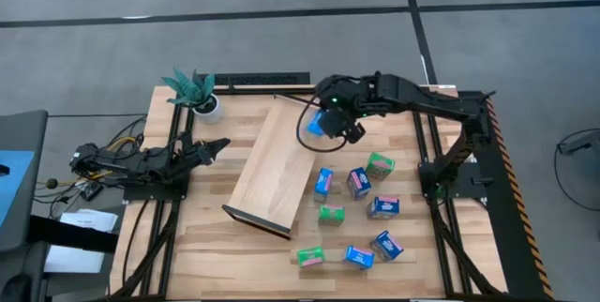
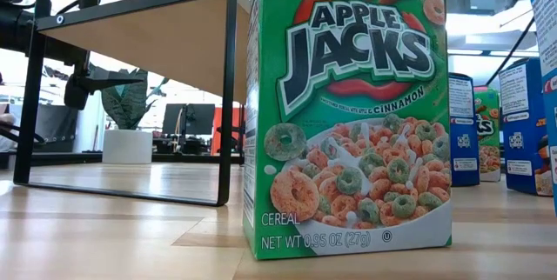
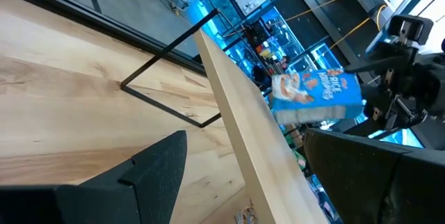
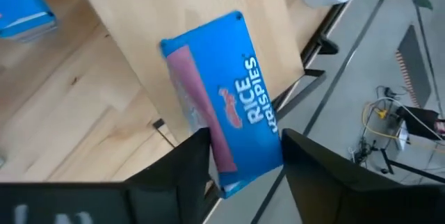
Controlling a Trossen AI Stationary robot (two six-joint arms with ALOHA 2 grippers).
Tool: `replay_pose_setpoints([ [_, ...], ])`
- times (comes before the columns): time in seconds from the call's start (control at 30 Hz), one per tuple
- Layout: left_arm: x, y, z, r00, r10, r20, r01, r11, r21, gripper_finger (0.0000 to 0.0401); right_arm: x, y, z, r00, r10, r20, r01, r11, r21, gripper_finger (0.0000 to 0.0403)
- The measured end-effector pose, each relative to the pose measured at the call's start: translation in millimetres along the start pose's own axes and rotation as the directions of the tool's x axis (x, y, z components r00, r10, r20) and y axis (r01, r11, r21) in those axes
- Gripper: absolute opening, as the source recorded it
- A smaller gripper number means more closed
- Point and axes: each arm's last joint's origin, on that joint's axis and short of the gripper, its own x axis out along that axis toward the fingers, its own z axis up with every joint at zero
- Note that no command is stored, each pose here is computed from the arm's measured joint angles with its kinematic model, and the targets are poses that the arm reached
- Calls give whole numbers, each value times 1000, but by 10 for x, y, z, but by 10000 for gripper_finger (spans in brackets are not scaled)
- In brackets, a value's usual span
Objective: Stack cereal on shelf
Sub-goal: Put the top light blue cereal box on the shelf
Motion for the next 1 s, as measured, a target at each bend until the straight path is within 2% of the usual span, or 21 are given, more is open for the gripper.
replay_pose_setpoints([
  [0.2,0,0,0,1000,0,0,0,1000,0,280,-57,-25,-51,1000,-17,2,17,1000,20,245],
  [0.57,0,0,0,1000,0,0,0,1000,0,280,-48,-87,-54,998,-50,47,47,997,60,248],
  [0.7,0,-2,-2,1000,-5,-7,5,1000,-5,280,-200,-180,-35,992,-104,76,92,985,143,248],
  [0.87,0,-3,-4,1000,-10,-14,10,1000,-6,280,-505,-301,-44,979,-172,110,135,950,283,251],
  [0.93,0,-3,-4,1000,-10,-14,10,1000,-6,280,-614,-327,-111,981,-155,118,105,930,352,251],
  [1.0,0,-3,-4,1000,-10,-14,10,1000,-7,280,-675,-318,-229,987,-82,141,16,908,419,251],
])
